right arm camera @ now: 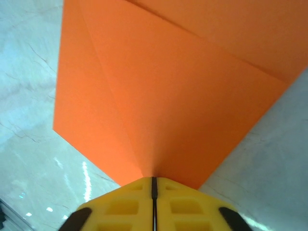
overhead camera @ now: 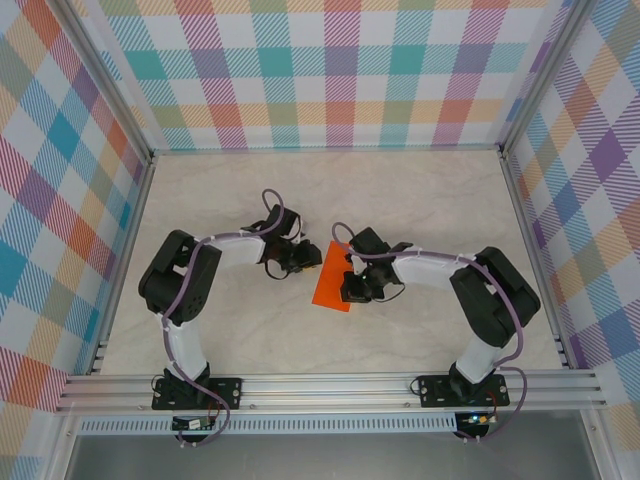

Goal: Fold a paper plane with a square sheet of paper (pick it up from the middle)

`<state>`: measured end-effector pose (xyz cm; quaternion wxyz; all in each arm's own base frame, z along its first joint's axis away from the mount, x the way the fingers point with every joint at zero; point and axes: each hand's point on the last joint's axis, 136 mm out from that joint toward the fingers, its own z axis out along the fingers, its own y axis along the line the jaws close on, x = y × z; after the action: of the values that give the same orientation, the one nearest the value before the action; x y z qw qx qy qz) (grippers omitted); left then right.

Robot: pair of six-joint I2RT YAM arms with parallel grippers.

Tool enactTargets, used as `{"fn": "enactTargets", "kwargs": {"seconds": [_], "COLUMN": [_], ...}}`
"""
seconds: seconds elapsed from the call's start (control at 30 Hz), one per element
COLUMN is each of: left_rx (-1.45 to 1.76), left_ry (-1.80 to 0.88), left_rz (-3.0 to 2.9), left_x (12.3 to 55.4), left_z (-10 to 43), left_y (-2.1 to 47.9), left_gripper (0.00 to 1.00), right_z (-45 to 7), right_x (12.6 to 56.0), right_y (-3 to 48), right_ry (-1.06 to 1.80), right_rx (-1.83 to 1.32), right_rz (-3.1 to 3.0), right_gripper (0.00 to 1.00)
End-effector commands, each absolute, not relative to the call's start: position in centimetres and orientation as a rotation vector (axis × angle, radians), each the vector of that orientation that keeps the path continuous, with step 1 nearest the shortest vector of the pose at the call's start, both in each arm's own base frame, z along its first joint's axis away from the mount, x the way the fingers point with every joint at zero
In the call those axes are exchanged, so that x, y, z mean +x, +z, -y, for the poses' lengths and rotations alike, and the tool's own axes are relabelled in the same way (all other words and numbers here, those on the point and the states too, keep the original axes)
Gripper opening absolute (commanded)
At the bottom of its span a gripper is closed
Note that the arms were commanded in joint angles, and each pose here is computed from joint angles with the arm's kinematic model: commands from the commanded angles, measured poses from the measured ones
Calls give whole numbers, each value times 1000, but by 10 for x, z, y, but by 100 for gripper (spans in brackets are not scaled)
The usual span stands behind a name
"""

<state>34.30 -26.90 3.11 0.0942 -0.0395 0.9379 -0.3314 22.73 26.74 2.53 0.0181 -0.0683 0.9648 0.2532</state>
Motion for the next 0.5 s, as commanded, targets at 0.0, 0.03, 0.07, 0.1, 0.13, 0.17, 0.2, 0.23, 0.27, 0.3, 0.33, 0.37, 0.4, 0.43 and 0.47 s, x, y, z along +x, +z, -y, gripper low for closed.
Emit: {"fn": "enactTargets", "kwargs": {"seconds": [0.0, 0.03, 0.07, 0.1, 0.13, 0.17, 0.2, 0.23, 0.27, 0.3, 0.33, 0.37, 0.4, 0.43, 0.47], "left_rx": [-174, -194, -212, -228, -252, -273, -296, -316, -332, -348, -360, -368, -377, -382, -383], "left_ry": [-1010, -1012, -1019, -1022, -1026, -1035, -1050, -1060, -1072, -1073, -1070, -1072, -1074, -1080, -1091], "left_rz": [-2697, -2690, -2677, -2671, -2663, -2654, -2636, -2621, -2607, -2602, -2598, -2597, -2597, -2594, -2593], "left_x": [351, 349, 347, 344, 341, 338, 335, 333, 330, 328, 326, 324, 321, 320, 317], "left_z": [263, 261, 259, 257, 255, 254, 252, 251, 250, 248, 246, 246, 245, 245, 246], "left_y": [71, 75, 81, 83, 86, 87, 90, 91, 93, 94, 95, 95, 94, 95, 95], "left_gripper": [36, 41, 47, 52, 57, 64, 72, 76, 80, 82, 84, 86, 88, 90, 93], "right_z": [-274, -271, -266, -261, -256, -251, -248, -247, -248, -250, -251, -253, -255, -256, -258], "right_x": [251, 256, 261, 264, 267, 271, 274, 275, 277, 279, 280, 282, 283, 284, 285], "right_y": [74, 79, 83, 84, 82, 80, 76, 75, 73, 71, 70, 68, 65, 63, 60], "right_ry": [851, 848, 842, 831, 820, 809, 807, 819, 839, 854, 865, 882, 887, 895, 905], "right_rx": [-126, -98, -72, -47, -31, -14, 1, -6, -19, -24, -29, -41, -50, -55, -63], "right_rz": [-2861, -2841, -2821, -2811, -2806, -2804, -2807, -2803, -2801, -2805, -2808, -2810, -2821, -2827, -2838], "right_gripper": [24, 30, 36, 40, 44, 48, 52, 54, 55, 56, 56, 56, 56, 56, 56]}}
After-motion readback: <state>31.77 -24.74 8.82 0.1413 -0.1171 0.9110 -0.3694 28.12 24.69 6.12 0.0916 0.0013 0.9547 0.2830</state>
